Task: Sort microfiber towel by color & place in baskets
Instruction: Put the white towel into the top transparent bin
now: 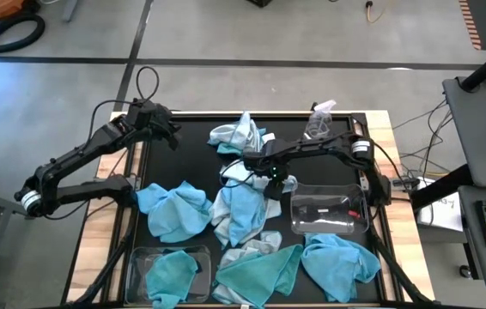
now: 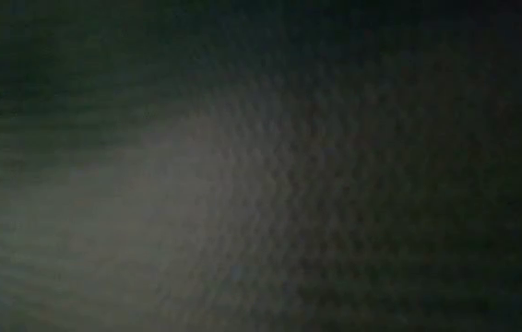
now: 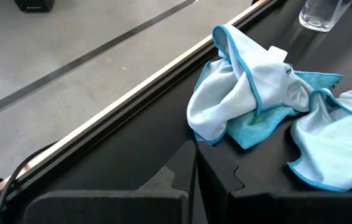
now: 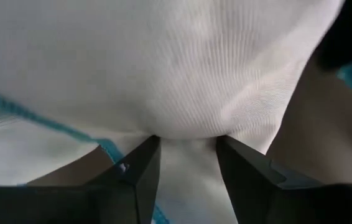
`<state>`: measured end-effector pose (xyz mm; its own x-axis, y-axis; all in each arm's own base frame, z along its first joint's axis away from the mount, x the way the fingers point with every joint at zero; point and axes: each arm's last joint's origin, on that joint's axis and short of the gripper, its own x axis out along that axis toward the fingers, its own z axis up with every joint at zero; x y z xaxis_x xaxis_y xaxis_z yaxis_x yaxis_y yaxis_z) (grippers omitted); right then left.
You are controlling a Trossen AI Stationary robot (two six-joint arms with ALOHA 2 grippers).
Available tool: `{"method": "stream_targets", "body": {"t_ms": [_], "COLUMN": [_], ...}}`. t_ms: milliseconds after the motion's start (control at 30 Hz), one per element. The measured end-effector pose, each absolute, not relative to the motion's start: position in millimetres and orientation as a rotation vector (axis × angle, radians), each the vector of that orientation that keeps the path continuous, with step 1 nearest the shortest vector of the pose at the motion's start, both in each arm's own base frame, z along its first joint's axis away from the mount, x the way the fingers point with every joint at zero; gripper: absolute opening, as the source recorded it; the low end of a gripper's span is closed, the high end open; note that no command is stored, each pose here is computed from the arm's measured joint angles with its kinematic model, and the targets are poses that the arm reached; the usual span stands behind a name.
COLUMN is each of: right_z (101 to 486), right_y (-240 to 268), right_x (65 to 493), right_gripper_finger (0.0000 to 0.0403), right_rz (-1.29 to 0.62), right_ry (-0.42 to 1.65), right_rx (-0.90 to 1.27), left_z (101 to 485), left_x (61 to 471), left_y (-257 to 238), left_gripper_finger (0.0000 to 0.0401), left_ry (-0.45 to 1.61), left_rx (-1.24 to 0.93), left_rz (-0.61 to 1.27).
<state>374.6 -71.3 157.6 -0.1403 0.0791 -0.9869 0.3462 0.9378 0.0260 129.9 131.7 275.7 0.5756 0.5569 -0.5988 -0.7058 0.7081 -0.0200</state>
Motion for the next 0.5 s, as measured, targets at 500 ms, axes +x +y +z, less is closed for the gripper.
{"method": "stream_targets", "body": {"t_ms": [500], "right_z": [139.9], "right_y": [-72.8], "right_x": [378.5], "right_gripper_finger": [0.0125], "right_rz": [-0.190], "right_ry": [1.743], "right_rx": [0.299], "left_z": [275.7], "left_x": [130.5], "left_y": [130.9], "left_gripper_finger": [0.0000], "left_ry": [0.595], "left_rx": [-0.280], "left_rz": [0.717]}}
